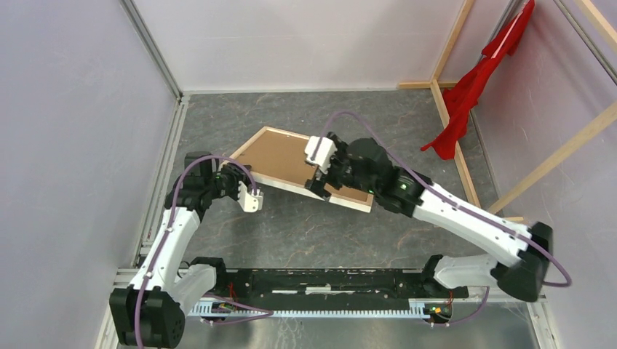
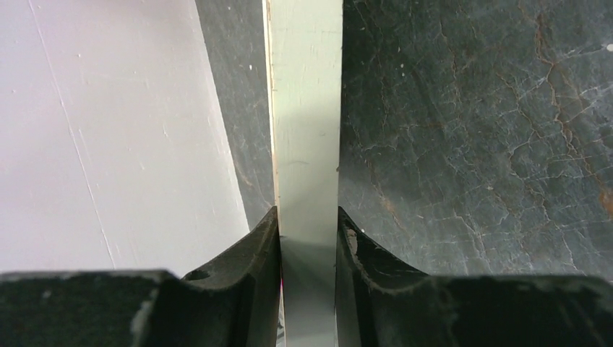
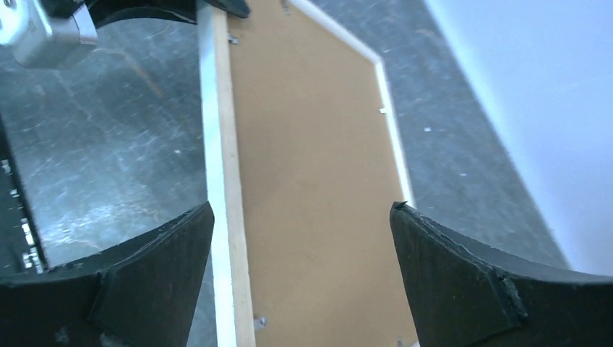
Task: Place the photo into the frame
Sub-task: Turn over the photo frame at the center of the board.
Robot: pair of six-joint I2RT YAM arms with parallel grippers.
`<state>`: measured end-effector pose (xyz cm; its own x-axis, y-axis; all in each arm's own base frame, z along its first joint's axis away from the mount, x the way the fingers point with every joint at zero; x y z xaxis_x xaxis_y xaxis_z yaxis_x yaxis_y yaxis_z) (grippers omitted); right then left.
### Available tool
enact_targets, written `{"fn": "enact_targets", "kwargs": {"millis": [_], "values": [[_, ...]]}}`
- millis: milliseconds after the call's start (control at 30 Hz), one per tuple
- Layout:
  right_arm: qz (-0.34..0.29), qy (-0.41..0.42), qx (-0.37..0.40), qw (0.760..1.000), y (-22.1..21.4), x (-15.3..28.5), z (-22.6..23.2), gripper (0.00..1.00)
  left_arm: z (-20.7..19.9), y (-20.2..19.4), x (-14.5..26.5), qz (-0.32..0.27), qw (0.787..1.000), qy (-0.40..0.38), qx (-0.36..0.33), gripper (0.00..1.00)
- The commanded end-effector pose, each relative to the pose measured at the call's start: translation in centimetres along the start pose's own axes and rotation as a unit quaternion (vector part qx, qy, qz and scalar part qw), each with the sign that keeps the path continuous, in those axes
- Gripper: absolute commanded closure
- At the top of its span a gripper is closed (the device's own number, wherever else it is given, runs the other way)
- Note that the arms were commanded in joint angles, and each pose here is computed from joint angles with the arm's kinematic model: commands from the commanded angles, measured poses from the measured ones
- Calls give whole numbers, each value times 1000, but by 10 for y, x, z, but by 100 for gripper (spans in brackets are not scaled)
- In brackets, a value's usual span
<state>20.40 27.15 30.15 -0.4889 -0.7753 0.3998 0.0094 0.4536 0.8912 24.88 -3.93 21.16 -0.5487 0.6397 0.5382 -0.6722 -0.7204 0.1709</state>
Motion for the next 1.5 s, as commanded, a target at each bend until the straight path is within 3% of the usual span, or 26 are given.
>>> {"fn": "enact_targets", "kwargs": {"millis": [0, 167, 233, 433, 700, 933, 1400, 1467], "values": [[-114, -88, 38, 989, 17, 32, -14, 2, 34, 7, 13, -20, 999, 31, 14, 98], [-158, -84, 20, 984, 7, 48, -7, 2, 45, 9, 16, -32, 998, 9, 47, 98], [-145, -18, 36, 989, 14, 47, 3, 2, 50, 10, 18, -38, 997, 3, 71, 98], [-32, -2, 97, 995, 9, 21, 5, 2, 63, 12, 23, -50, 994, -5, 100, 98], [5, -4, 161, 987, 17, 4, 4, 2, 63, 15, 27, -50, 992, -11, 112, 98], [51, -18, 207, 977, 3, -21, 5, 13, 62, 16, 28, -51, 991, -23, 123, 98], [98, -59, 265, 957, -16, -50, -4, 15, 61, 16, 28, -49, 990, -29, 127, 98], [111, -61, 272, 954, -18, -55, -5, 20, 61, 15, 28, -48, 991, -29, 125, 98]]}}
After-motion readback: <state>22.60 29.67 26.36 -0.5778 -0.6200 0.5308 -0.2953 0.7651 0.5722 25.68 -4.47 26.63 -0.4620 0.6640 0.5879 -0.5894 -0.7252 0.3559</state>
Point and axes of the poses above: each gripper's point midway between its finger pads, its own x axis back along the fingers, its own z axis along the line the jaws close on, y = z × x, the point moved 8 cm from there along x, back along the fingers, and after that the axes turned 5 degrees about -x, right-handed, at the moved point
